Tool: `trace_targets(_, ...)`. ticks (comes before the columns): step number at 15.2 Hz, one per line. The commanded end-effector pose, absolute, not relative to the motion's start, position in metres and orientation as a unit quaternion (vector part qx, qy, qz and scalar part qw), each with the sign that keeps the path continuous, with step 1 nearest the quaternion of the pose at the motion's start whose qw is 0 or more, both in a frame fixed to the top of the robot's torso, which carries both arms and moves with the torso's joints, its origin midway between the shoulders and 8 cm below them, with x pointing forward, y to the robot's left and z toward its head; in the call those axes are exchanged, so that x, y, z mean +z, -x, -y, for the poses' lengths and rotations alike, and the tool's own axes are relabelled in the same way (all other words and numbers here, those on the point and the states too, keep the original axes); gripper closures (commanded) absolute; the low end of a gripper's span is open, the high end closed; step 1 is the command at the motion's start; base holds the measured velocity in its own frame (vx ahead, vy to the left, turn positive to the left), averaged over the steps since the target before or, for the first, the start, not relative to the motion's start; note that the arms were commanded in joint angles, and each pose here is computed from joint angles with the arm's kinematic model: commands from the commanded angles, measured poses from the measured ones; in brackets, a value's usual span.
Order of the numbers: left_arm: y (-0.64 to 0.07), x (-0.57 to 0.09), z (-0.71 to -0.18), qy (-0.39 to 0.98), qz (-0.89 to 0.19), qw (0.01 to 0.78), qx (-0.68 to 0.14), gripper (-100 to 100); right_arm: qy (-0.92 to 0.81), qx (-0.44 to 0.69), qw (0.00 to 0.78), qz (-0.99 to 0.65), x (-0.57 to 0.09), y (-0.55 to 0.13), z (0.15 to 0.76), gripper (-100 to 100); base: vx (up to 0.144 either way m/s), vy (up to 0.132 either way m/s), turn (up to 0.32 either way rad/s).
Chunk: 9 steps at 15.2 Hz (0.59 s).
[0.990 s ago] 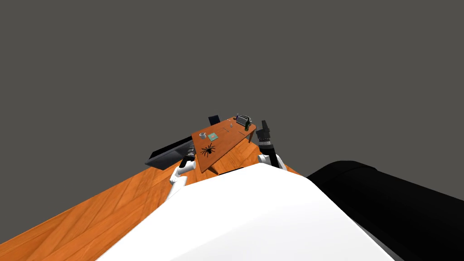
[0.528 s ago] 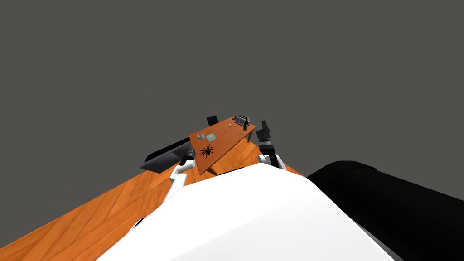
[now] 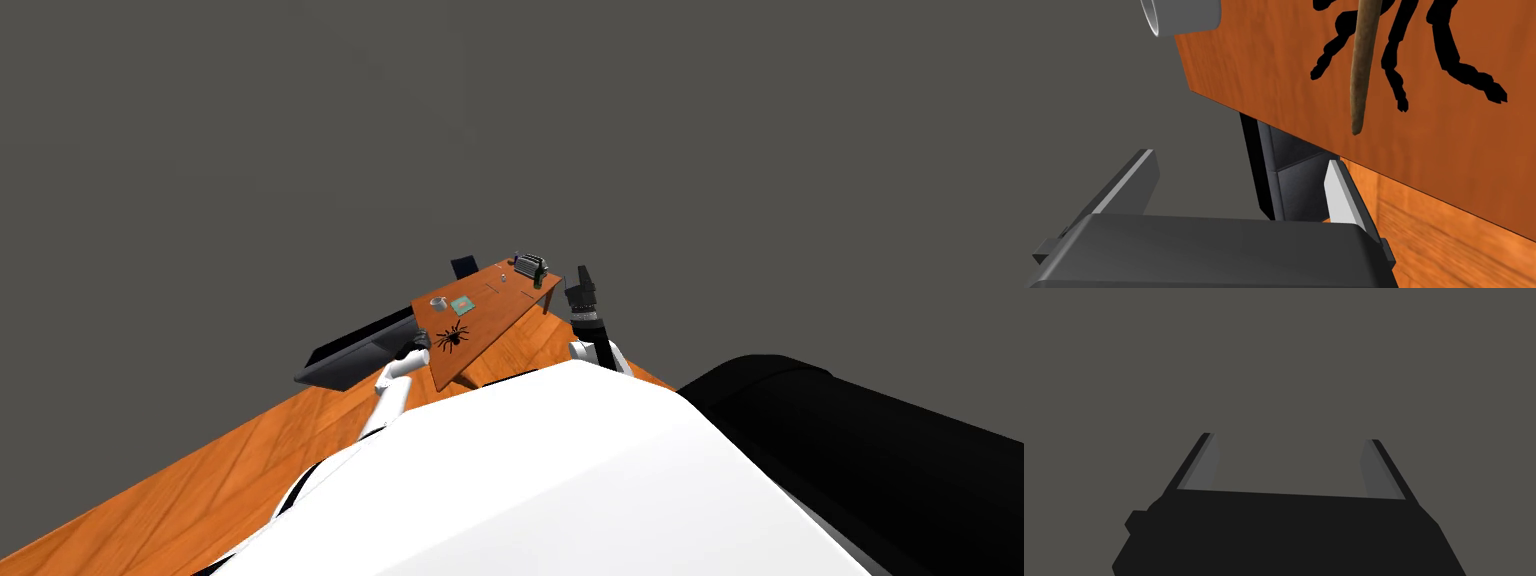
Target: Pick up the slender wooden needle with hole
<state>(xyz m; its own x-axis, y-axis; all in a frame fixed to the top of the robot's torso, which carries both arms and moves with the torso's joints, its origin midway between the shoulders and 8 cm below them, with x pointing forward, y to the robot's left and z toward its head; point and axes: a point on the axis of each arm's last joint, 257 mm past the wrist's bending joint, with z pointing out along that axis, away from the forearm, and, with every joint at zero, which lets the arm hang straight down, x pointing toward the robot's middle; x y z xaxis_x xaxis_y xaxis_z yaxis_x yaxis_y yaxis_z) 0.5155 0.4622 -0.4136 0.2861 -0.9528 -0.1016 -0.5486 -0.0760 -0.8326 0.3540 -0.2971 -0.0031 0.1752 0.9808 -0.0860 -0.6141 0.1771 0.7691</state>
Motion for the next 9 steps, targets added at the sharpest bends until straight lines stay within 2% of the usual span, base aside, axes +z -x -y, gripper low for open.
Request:
trace_targets(1, -0.511, -0.425, -0.466, 0.704, -0.542, 0.393, -0.237, -100, -0.302, 0.566, 0.705, -0.304, -0.003, -0.354, 0.297, 0, 0.009, -0.008, -0.067)
trace_targets(9, -0.496, -0.458, -0.473, 0.758, -0.527, 0.329, -0.200, -100, -0.302, 0.566, 0.705, -0.304, -0.003, -0.354, 0.297, 0, 0.009, -0.009, -0.061)
